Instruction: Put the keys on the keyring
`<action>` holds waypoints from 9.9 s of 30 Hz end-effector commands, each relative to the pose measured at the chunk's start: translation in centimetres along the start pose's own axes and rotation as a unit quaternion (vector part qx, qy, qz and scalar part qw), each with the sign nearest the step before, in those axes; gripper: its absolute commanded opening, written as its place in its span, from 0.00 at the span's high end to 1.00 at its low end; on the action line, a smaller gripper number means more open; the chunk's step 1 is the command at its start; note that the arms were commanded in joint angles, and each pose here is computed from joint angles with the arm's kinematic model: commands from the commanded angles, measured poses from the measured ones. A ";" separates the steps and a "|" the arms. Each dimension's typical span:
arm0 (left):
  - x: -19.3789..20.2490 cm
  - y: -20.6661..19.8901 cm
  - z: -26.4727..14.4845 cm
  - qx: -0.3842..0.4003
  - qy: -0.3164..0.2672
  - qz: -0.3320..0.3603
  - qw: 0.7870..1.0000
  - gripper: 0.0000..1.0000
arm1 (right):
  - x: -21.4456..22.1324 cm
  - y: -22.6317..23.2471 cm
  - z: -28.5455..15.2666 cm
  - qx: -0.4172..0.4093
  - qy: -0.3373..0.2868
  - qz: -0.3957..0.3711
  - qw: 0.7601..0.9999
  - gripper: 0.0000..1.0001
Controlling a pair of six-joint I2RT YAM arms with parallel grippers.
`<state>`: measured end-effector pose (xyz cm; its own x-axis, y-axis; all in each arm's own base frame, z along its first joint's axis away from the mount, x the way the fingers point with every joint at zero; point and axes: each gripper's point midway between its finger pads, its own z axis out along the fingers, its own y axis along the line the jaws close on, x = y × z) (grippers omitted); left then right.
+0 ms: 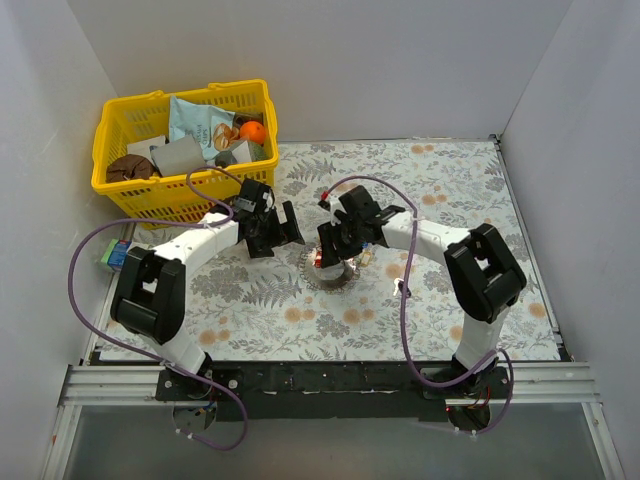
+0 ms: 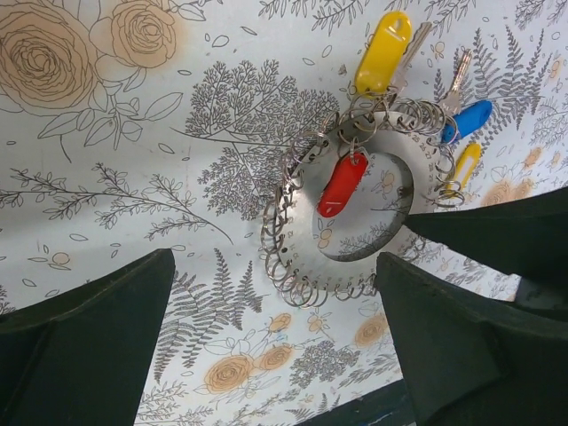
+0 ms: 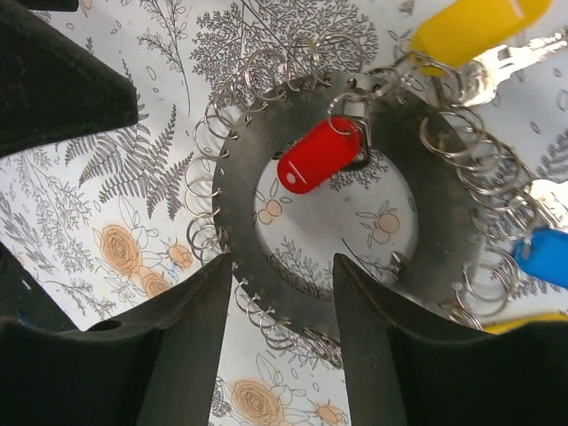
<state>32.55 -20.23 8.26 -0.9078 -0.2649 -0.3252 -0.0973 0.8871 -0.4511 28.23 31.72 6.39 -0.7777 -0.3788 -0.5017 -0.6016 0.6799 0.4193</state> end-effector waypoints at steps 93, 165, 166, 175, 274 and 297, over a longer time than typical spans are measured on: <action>2.4 -1.6 1.5 0.046 0.049 0.048 0.997 0.21 | -5.4 1.6 -4.0 -0.054 -0.041 0.027 0.997 0.38; -0.3 1.9 -2.9 0.118 0.012 -0.052 0.992 0.20 | -1.7 2.1 6.9 -0.017 0.120 -0.053 0.991 0.73; -0.3 1.9 -2.9 0.118 0.012 -0.052 0.992 0.20 | -1.8 2.1 6.9 -0.018 0.117 -0.054 0.992 0.75; -0.1 2.2 -2.8 0.113 0.013 -0.053 0.992 0.20 | -4.1 4.0 5.5 -0.042 0.083 -0.061 0.994 0.99; 8.9 3.5 3.9 -0.095 0.063 0.050 0.992 0.66 | 1.2 4.5 -3.8 -0.090 -0.051 -0.044 0.994 0.43; 3.6 -4.0 1.0 0.019 -0.007 0.118 0.993 0.27 | 1.5 3.9 -3.3 -0.080 -0.035 -0.046 0.995 0.44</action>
<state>29.77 -24.46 3.54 -0.9366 -0.0596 -0.3453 0.0600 0.9436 -0.3255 23.28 31.10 9.00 -0.7207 -0.3877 -0.5746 -0.6813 0.5494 0.4837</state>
